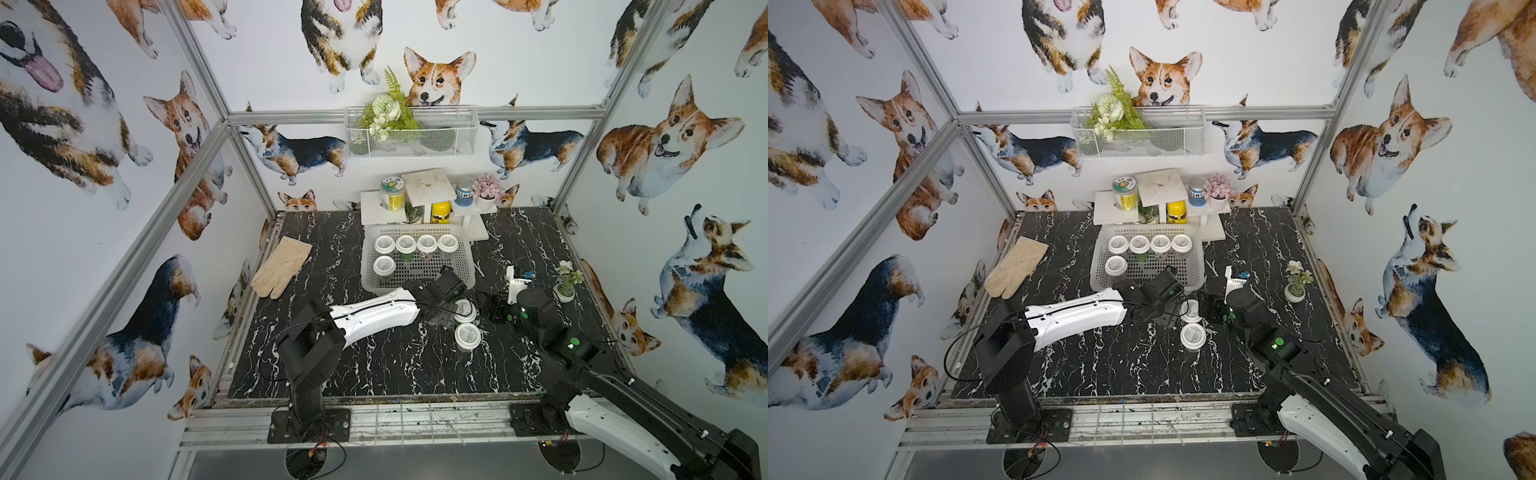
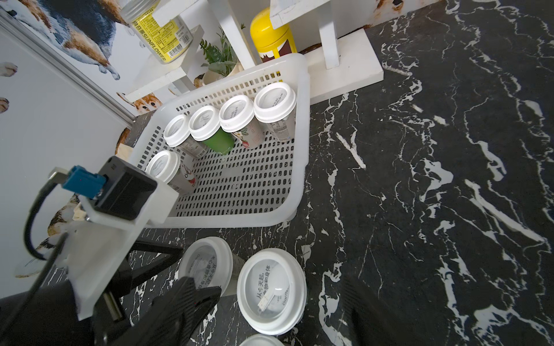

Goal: Put the yogurt in the basket
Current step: Pick up the yogurt from the center of the board.

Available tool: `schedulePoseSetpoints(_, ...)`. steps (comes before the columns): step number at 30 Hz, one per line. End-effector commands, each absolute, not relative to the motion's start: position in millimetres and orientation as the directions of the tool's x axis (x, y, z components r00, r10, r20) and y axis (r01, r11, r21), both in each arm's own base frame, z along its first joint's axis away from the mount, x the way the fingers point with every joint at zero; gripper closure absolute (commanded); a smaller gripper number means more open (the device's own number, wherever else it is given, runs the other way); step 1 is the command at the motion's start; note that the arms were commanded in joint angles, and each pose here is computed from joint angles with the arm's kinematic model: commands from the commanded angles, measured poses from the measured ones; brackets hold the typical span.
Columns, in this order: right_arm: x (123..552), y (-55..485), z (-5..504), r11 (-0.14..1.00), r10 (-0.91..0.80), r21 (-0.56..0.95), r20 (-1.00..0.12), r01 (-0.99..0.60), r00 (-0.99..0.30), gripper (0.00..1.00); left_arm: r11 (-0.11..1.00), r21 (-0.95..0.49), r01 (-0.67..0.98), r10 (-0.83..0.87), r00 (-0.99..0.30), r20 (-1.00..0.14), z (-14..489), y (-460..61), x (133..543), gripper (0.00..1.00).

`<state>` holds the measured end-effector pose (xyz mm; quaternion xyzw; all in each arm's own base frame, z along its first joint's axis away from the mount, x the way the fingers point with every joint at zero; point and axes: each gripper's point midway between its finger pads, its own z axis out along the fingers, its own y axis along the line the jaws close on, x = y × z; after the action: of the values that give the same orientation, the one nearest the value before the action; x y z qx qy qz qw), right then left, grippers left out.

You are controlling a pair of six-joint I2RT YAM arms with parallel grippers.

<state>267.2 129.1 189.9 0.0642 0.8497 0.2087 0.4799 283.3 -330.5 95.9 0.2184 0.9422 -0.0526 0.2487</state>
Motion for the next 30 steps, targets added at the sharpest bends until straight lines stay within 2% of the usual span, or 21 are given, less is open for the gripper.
schedulePoseSetpoints(1, 270.4, 130.4, 197.0, 0.902, 0.314, 0.42, -0.803, -0.106, -0.506, 0.18, 0.9, 0.02, 0.435, 0.388, -0.78, -0.49, 97.4, -328.4, 283.8, 0.2)
schedulePoseSetpoints(19, 270.3, 130.0, 197.9, 0.901, 0.316, 0.421, -0.804, -0.106, -0.504, 0.18, 0.897, -0.018, 0.442, 0.376, -0.782, -0.497, 98.7, -328.0, 282.8, 0.2)
schedulePoseSetpoints(30, 270.6, 130.7, 197.0, 0.902, 0.313, 0.419, -0.802, -0.106, -0.508, 0.18, 0.893, -0.031, 0.449, 0.379, -0.788, -0.485, 95.1, -328.9, 282.7, 0.28)
